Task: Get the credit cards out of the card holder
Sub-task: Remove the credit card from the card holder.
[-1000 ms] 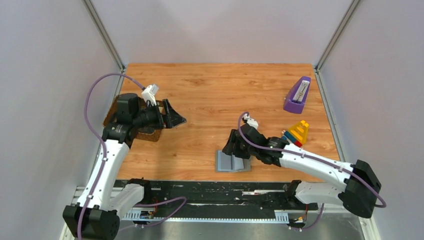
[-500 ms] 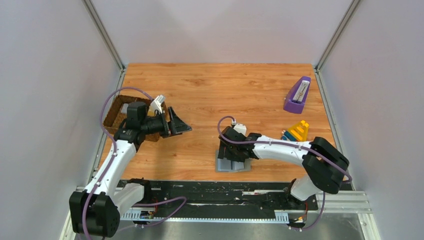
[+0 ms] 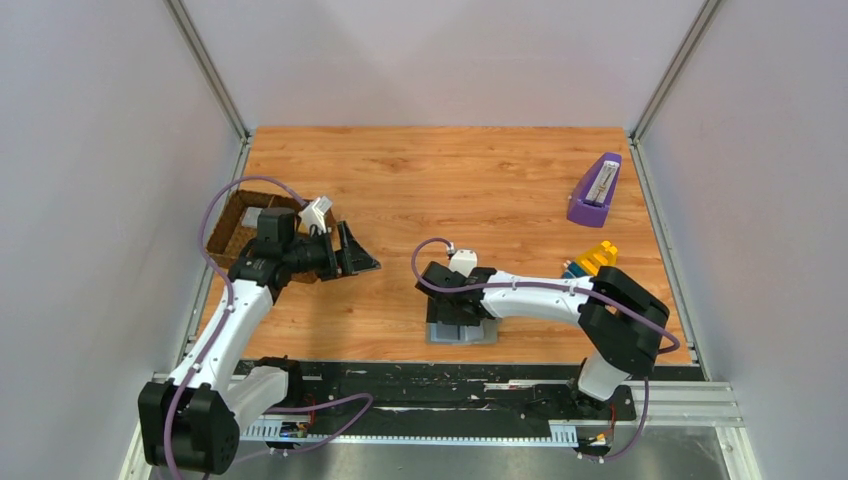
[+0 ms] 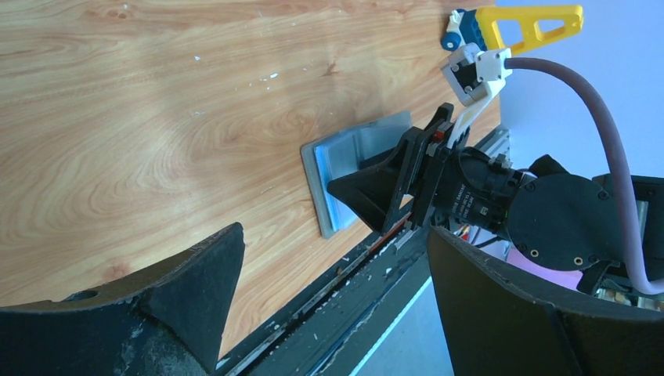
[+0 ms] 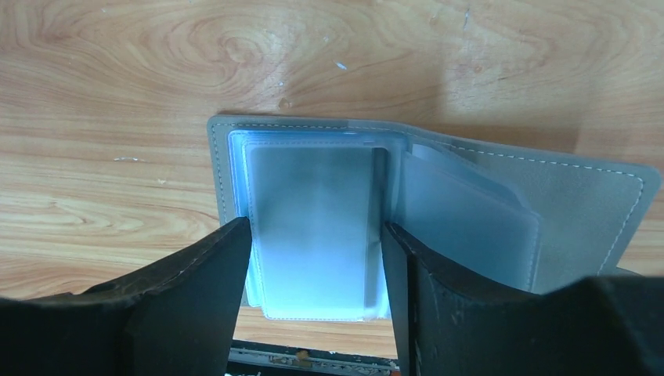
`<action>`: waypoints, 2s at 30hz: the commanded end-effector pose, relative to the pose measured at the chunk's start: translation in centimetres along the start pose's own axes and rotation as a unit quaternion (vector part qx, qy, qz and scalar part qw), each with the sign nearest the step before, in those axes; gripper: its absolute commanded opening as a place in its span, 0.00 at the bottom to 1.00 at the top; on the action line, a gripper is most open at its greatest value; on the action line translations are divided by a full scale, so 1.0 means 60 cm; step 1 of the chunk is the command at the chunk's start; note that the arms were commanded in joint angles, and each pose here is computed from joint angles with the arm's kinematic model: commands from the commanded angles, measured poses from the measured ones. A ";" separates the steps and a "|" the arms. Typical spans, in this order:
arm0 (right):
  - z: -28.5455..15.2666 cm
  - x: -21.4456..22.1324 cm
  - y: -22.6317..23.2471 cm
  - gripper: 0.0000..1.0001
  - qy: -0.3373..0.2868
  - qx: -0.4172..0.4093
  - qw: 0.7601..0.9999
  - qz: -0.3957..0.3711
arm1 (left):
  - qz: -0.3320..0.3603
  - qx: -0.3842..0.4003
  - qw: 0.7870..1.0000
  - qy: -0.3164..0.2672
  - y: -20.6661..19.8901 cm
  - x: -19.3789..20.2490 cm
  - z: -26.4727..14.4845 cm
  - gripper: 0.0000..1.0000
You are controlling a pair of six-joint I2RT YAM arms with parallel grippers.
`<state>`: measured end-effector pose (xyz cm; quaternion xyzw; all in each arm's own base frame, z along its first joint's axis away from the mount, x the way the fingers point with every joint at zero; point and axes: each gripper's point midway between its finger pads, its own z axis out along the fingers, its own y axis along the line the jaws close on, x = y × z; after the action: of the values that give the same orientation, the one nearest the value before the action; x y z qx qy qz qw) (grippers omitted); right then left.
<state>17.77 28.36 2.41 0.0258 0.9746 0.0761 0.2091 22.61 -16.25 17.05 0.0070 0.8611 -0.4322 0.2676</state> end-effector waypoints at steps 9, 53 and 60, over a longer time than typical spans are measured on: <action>-0.002 -0.002 0.003 0.53 -0.023 -0.010 1.000 0.013 | 0.029 -0.013 0.999 0.025 -0.006 0.014 0.023 0.90; -0.082 -0.045 -0.011 0.32 -0.087 -0.220 0.969 0.065 | 0.023 0.033 0.984 0.174 -0.046 0.157 0.213 0.52; -0.062 -0.048 -0.008 0.41 -0.064 -0.166 0.982 0.067 | 0.039 -0.017 0.986 0.159 -0.020 0.154 0.200 0.52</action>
<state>17.75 26.46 6.20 0.0505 0.9240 0.2699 0.2661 18.93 -28.56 6.74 0.0951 0.8967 -0.4206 0.0998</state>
